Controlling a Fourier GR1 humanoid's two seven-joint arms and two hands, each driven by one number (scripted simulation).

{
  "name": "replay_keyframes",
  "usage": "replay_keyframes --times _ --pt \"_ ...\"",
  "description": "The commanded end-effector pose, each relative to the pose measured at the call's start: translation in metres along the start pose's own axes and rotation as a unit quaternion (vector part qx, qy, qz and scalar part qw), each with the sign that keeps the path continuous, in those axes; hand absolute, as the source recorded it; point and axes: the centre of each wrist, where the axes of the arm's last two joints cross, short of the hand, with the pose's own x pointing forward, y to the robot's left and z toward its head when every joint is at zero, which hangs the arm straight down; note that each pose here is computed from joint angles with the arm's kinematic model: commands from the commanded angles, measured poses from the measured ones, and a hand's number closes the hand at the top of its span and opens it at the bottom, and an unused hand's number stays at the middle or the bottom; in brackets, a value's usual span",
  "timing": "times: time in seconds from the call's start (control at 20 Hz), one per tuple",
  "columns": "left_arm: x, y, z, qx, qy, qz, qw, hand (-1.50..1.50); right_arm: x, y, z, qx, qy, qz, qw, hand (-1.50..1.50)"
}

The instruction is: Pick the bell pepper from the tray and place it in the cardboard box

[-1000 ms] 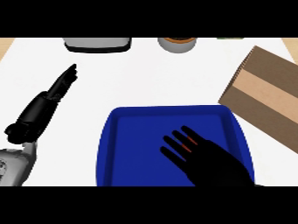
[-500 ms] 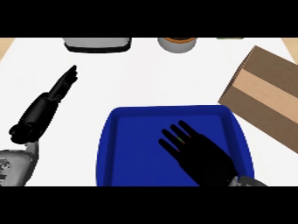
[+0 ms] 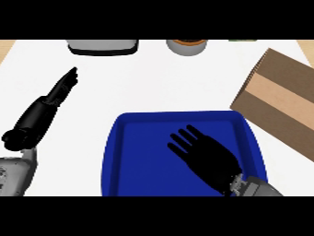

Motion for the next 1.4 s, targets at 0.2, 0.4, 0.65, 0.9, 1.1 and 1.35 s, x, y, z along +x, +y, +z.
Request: replay_keyframes --times 0.2,0.4,0.65,0.9,1.1,1.35 --pt "-0.007 -0.006 0.008 -0.001 0.006 0.007 1.0000 0.00 -0.022 0.021 -0.016 0.000 0.029 0.017 0.999 -1.50" --pt "0.026 -0.007 0.002 -0.010 -0.003 0.004 0.9999 0.00 -0.014 0.035 -0.018 0.009 0.036 0.002 0.999 -1.50" --pt "-0.002 0.004 -0.009 -0.009 0.003 0.002 1.0000 0.00 -0.027 0.022 -0.035 0.029 0.010 0.008 0.999 -1.50" --pt "0.012 0.015 0.005 -0.006 -0.002 0.005 1.0000 0.00 -0.027 0.042 -0.043 -0.034 -0.055 0.034 0.997 1.50" --pt "0.014 -0.015 -0.007 0.009 0.000 0.005 1.0000 0.00 -0.030 0.048 -0.047 -0.065 -0.058 0.054 0.995 1.50" --pt "0.012 -0.011 -0.005 0.001 -0.004 0.006 1.0000 0.00 -0.016 0.055 -0.034 -0.097 -0.030 -0.020 0.995 1.50"
